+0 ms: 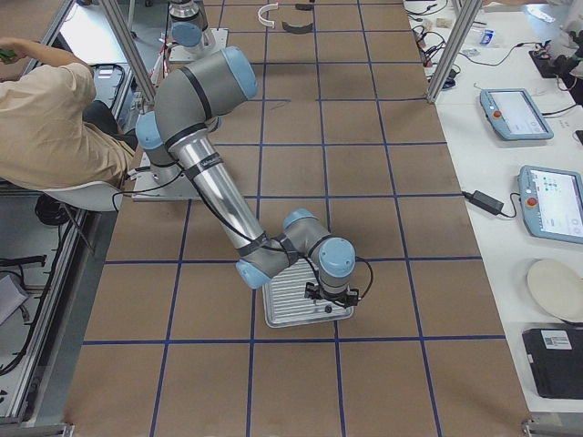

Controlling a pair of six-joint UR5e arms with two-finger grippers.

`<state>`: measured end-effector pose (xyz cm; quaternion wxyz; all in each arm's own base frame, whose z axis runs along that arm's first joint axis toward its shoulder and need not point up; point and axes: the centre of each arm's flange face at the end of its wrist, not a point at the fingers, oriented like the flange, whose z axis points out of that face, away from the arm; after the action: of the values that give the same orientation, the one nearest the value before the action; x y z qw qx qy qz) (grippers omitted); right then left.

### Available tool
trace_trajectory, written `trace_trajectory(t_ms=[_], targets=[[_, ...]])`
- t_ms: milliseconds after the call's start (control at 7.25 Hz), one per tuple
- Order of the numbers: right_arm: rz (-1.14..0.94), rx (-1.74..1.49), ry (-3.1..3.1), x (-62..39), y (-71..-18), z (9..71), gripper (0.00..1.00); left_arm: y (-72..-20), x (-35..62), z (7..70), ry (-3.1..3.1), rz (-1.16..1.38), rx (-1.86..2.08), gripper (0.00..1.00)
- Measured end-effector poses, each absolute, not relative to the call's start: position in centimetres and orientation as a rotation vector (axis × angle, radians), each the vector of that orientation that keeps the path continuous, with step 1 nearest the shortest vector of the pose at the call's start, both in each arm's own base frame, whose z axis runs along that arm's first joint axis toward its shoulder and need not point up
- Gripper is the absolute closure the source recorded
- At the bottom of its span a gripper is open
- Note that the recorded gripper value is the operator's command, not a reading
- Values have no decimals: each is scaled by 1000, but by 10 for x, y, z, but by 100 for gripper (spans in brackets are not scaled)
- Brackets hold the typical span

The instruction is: Place bearing gear from tray to pile

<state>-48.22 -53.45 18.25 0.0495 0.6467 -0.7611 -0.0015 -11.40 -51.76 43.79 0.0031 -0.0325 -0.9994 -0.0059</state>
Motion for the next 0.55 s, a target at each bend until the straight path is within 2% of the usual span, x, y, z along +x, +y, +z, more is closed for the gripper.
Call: trace_trajectory(t_ms=[138, 276, 552], targets=[[-9, 1988, -2299, -484, -535, 180, 20, -516, -114, 432, -3133, -30, -105, 0], [-20, 1996, -2288, -485, -535, 178, 36, -515, -114, 427, -3132, -37, -107, 0], [-36, 1997, -2277, -487, -535, 176, 76, -515, -114, 426, -3133, -26, -107, 0]])
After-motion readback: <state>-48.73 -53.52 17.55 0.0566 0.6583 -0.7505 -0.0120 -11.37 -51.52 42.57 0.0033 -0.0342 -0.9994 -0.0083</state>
